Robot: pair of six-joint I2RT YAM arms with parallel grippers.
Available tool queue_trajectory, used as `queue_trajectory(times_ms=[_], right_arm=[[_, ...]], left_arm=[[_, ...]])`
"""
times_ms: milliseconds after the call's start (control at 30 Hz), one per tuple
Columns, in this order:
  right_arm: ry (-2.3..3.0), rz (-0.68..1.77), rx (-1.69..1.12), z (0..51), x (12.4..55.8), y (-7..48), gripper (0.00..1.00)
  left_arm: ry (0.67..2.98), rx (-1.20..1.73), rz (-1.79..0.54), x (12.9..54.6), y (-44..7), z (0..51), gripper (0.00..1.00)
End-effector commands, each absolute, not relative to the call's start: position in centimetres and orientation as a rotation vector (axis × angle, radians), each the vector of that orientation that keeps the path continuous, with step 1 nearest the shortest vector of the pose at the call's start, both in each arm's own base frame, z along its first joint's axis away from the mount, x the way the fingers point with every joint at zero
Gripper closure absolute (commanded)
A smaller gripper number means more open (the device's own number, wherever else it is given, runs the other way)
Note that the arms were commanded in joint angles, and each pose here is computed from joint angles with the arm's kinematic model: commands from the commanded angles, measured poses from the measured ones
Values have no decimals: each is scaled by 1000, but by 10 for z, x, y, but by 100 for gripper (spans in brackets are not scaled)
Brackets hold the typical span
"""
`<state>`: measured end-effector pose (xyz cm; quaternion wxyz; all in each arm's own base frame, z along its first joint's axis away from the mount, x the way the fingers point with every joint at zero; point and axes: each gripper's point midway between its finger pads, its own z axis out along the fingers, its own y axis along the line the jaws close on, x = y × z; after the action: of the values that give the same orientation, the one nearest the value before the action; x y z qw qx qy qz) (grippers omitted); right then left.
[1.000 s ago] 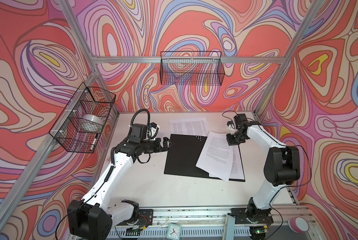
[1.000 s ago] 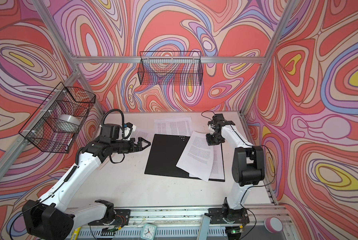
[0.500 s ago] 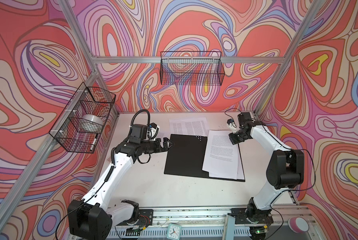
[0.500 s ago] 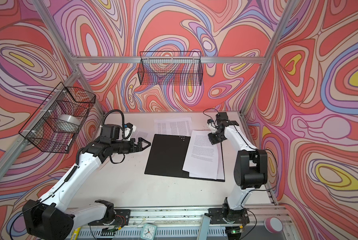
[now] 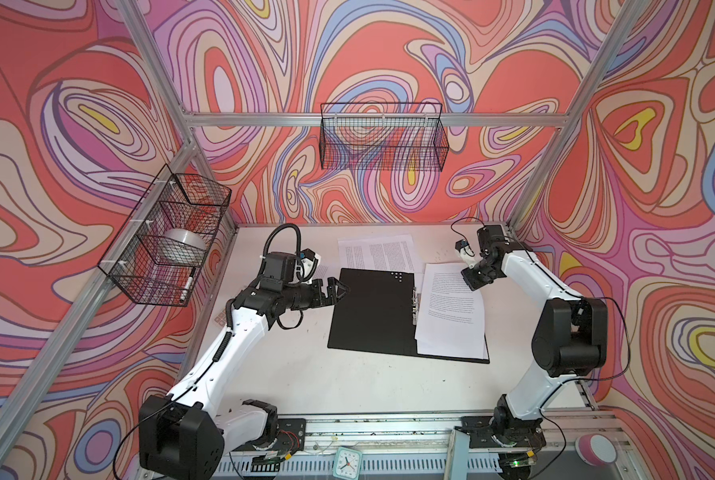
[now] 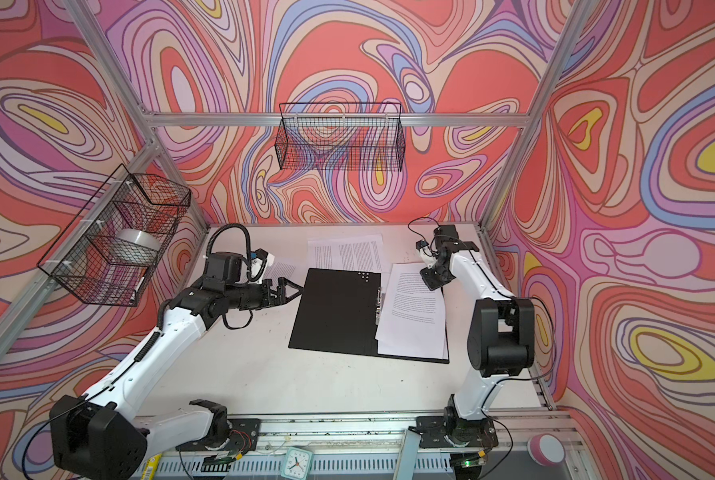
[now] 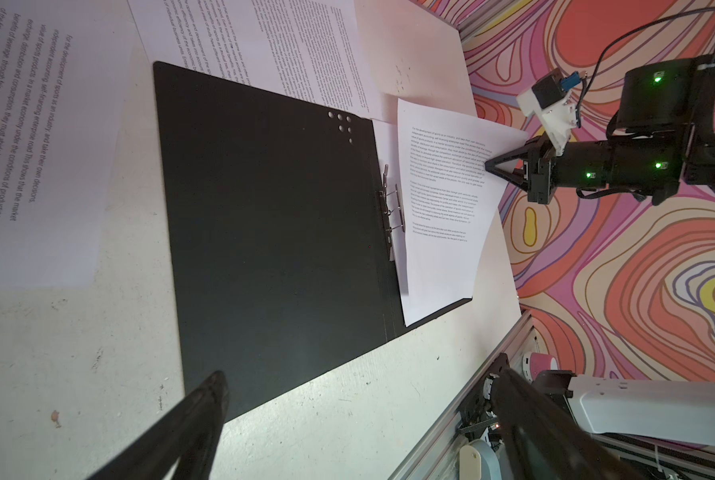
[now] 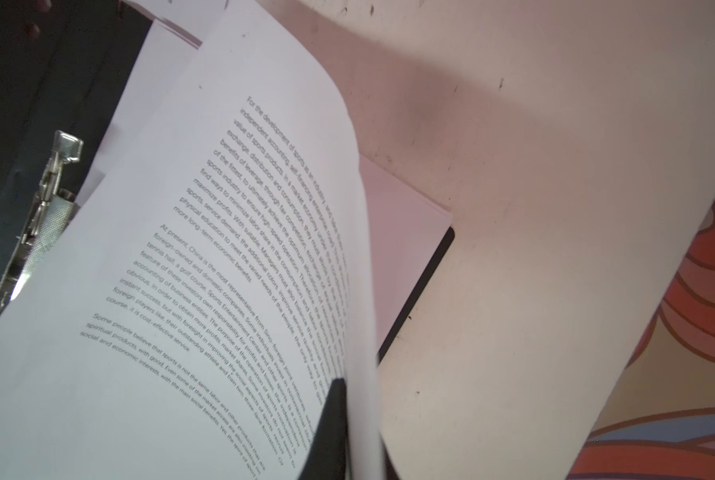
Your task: Put the files into the folder
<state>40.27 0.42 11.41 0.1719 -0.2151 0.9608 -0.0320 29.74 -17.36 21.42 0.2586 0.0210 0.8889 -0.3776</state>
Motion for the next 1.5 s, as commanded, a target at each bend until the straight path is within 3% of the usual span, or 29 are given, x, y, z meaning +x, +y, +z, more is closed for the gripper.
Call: queue_trajectory(times_ms=[0,267,600,1467], right_arm=[[2730,-158,-648,111,405,-7,100],[2714,-147,-711,110,405,-5,100],[2663,-44,-780,111,408,9,100],[2728,96,-765,86,401,22,100]], left_arm=[[2313,101,-1066,297,-179,231,0],[2261,136,-1128,294,-186,236,0],[2140,260,-1423,281,-212,262,0],[2179,230,-1380,284,-209,254,0]])
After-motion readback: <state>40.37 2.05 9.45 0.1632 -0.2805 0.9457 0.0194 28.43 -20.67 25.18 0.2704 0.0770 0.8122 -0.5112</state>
